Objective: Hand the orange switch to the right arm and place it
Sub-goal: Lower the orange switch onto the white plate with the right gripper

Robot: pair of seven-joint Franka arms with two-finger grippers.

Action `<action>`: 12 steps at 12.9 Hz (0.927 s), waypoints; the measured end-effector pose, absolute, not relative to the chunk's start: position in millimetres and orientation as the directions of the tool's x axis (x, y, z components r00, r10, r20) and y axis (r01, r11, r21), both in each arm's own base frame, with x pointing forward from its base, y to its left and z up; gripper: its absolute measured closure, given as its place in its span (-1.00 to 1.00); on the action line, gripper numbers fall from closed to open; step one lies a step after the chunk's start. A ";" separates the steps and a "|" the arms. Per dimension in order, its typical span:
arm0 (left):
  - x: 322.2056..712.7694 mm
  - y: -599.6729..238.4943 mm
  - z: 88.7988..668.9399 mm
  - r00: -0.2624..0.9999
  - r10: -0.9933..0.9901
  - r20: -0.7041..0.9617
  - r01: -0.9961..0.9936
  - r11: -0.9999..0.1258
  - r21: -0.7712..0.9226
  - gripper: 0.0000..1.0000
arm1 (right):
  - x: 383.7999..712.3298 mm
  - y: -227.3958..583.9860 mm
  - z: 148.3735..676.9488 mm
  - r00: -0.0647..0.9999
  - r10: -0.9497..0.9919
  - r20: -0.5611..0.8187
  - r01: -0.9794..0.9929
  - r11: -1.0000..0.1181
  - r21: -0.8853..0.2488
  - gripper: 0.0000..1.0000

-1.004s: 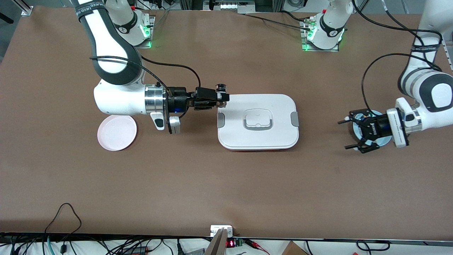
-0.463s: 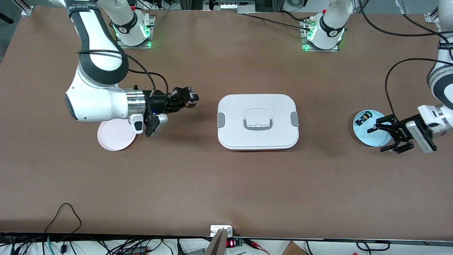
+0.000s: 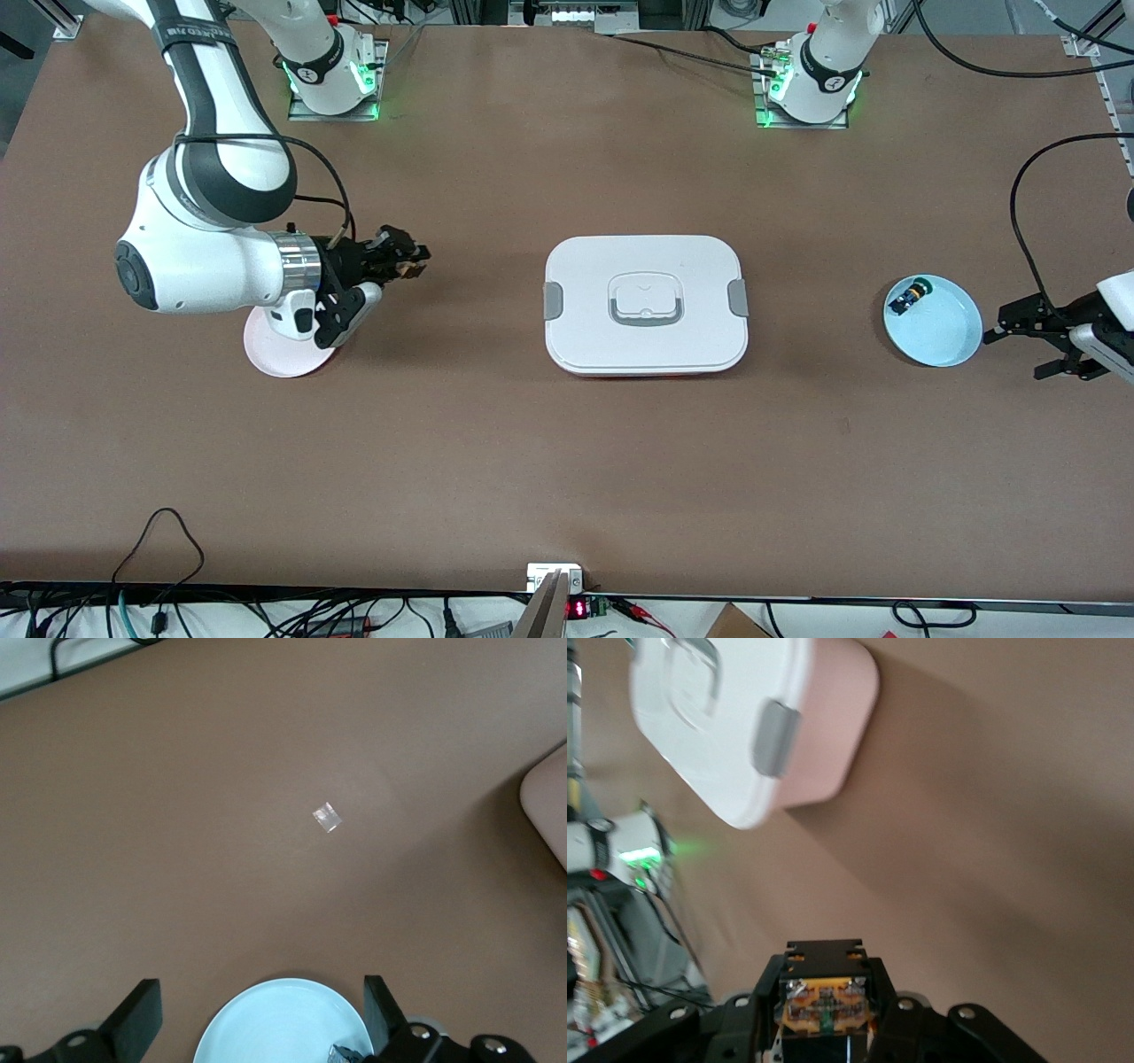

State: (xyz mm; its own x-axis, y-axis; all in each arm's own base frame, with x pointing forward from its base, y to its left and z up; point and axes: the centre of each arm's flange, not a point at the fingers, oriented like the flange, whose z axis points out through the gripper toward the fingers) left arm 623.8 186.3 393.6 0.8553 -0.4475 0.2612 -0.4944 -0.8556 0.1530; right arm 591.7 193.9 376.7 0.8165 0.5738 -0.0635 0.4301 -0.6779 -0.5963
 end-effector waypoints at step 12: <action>577.2 50.6 541.4 0.999 -0.030 0.018 -0.030 -0.999 0.042 -1.00 | 597.1 63.2 289.9 0.413 0.907 -0.086 0.879 -0.422 -0.221 0.18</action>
